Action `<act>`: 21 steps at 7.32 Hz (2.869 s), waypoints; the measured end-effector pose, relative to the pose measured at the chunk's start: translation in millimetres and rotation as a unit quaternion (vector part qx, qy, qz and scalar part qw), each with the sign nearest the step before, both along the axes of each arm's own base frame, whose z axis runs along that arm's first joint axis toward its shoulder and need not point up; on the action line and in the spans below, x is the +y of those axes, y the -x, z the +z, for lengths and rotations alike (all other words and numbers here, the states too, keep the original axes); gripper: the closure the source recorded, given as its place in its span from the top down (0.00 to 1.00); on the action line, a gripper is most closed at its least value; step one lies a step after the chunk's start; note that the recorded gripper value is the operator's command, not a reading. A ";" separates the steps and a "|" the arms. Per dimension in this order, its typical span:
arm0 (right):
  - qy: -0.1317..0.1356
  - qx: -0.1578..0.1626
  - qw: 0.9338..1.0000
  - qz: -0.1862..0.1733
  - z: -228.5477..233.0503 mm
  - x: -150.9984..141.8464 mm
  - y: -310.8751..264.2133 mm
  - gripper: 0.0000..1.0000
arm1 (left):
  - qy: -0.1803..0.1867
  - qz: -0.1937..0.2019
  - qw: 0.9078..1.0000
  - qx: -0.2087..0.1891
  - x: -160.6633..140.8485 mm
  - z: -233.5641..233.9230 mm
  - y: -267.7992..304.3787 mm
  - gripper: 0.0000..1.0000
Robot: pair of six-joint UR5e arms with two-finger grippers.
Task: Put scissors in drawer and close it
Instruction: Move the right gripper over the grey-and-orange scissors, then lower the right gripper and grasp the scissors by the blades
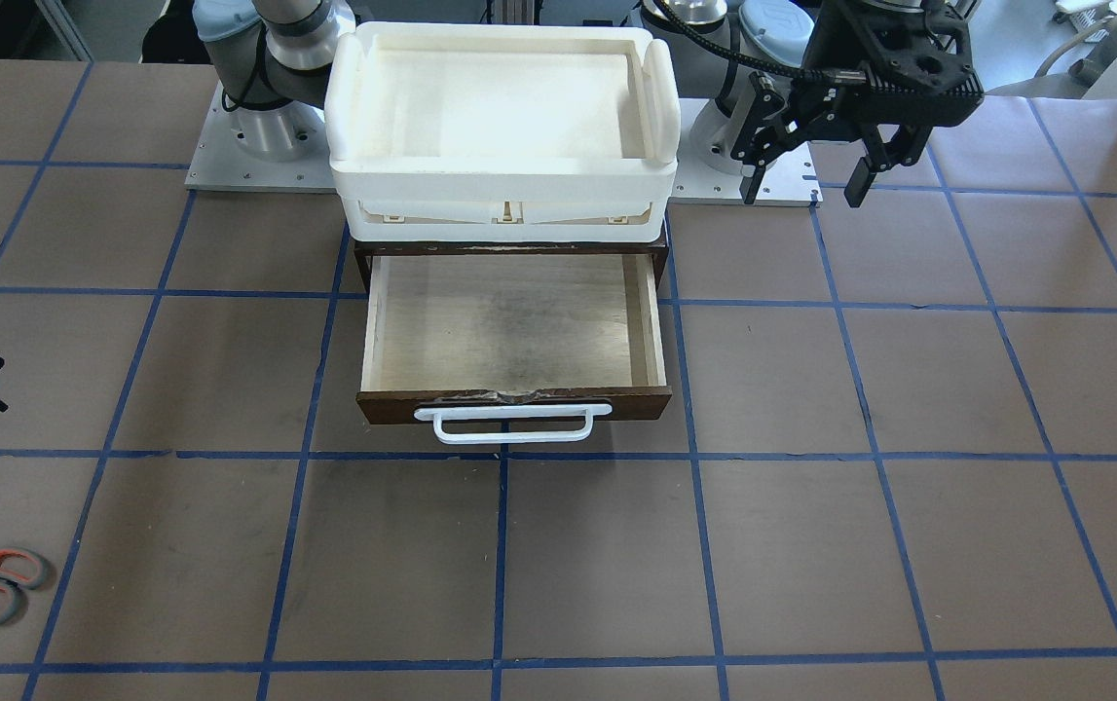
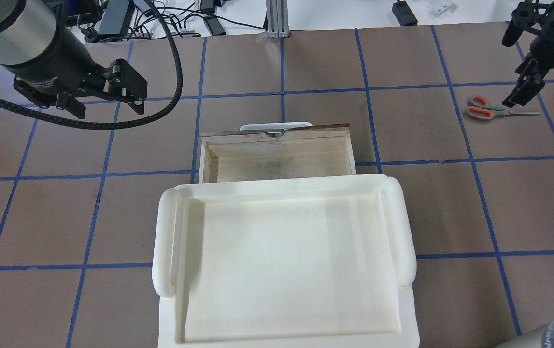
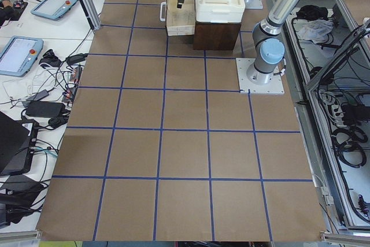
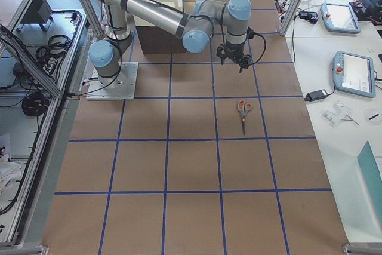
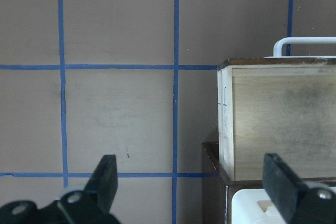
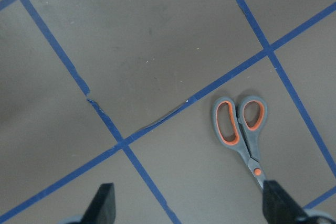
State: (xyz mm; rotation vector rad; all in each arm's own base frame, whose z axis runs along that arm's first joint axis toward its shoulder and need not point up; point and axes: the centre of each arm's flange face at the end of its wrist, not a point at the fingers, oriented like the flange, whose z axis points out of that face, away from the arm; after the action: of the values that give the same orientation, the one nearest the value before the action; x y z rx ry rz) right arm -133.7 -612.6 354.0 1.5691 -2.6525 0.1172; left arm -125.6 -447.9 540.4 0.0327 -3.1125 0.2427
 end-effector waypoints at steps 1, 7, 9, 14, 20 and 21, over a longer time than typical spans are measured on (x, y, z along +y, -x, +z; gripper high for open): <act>0.004 0.005 0.999 0.033 -18.5 -7.9 17.3 0.99 | 0.000 0.000 1.000 0.000 0.0 0.0 0.0 1.00; -0.002 -0.009 0.991 0.131 -112.7 -53.3 79.5 0.99 | 0.000 0.001 1.000 0.000 0.0 0.1 0.0 1.00; -0.002 -0.009 0.990 0.140 -133.3 -65.2 86.6 0.99 | 0.000 0.001 1.000 0.000 0.0 0.0 0.0 1.00; -0.009 -0.018 0.989 0.144 -171.9 -78.5 93.4 0.88 | 0.000 0.001 1.000 0.000 0.0 0.0 0.0 1.00; -0.010 -0.014 0.989 0.148 -171.3 -80.4 95.1 0.00 | 0.000 0.000 1.000 0.000 0.2 0.1 0.7 1.00; -0.008 -0.015 0.989 0.149 -169.5 -80.7 94.4 0.00 | 0.000 0.001 1.000 0.000 0.2 0.1 0.7 1.00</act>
State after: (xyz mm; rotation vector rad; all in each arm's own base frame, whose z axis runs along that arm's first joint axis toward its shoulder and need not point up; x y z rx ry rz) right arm -228.1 -693.3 184.5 1.9734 -2.4251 0.1327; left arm -126.3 -447.7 540.5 0.0347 -3.1121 0.2433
